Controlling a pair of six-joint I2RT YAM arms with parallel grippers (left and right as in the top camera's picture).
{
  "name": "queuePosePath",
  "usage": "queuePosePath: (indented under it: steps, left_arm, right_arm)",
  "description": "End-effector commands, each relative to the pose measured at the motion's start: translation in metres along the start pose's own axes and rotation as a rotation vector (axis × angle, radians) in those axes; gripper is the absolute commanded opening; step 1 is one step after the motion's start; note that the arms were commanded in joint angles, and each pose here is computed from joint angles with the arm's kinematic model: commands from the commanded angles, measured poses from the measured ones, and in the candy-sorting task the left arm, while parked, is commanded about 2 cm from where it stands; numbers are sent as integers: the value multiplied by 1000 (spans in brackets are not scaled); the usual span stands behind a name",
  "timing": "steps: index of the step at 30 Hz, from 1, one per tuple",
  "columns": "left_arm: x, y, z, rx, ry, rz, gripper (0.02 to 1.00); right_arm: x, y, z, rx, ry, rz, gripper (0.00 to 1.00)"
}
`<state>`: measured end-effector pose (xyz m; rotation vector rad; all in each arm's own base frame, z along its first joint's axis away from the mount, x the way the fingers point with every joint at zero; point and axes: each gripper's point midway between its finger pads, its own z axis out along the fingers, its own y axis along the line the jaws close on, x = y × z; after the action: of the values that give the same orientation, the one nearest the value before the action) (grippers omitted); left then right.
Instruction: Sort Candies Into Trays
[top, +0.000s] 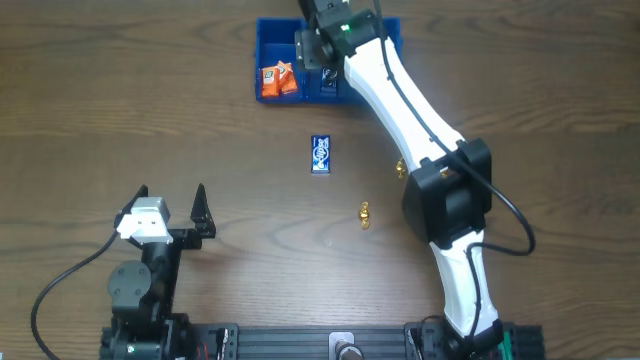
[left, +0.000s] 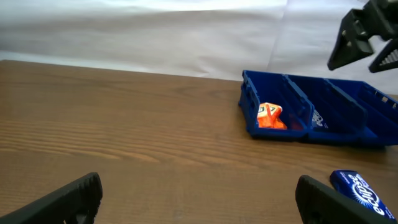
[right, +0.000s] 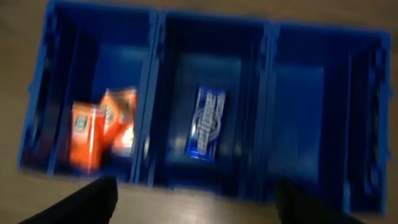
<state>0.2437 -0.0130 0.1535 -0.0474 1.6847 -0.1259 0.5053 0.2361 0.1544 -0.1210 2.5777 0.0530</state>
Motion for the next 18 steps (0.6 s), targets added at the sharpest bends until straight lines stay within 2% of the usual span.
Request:
queuePosePath:
  steps: [1,4,7,11,14,18]
  left_arm:
    - [17,1,2,0,44,14,998]
    - [17,1,2,0,44,14,998]
    - [17,1,2,0,44,14,998]
    - [17,1,2,0,44,14,998]
    - [17,1,2,0,44,14,996]
    - [17,1,2,0,44,14,998]
  right_arm:
    - [13,24,-81,-20,-11,18,842]
    - [63,25,-70,39,139,51,842]
    - [107,24,-43,77,251,50,842]
    - [173,32,6,15,382,46,842]
    - [202,31,28,-6,415,55,842]
    - [209,30,34,-4,421,54,840]
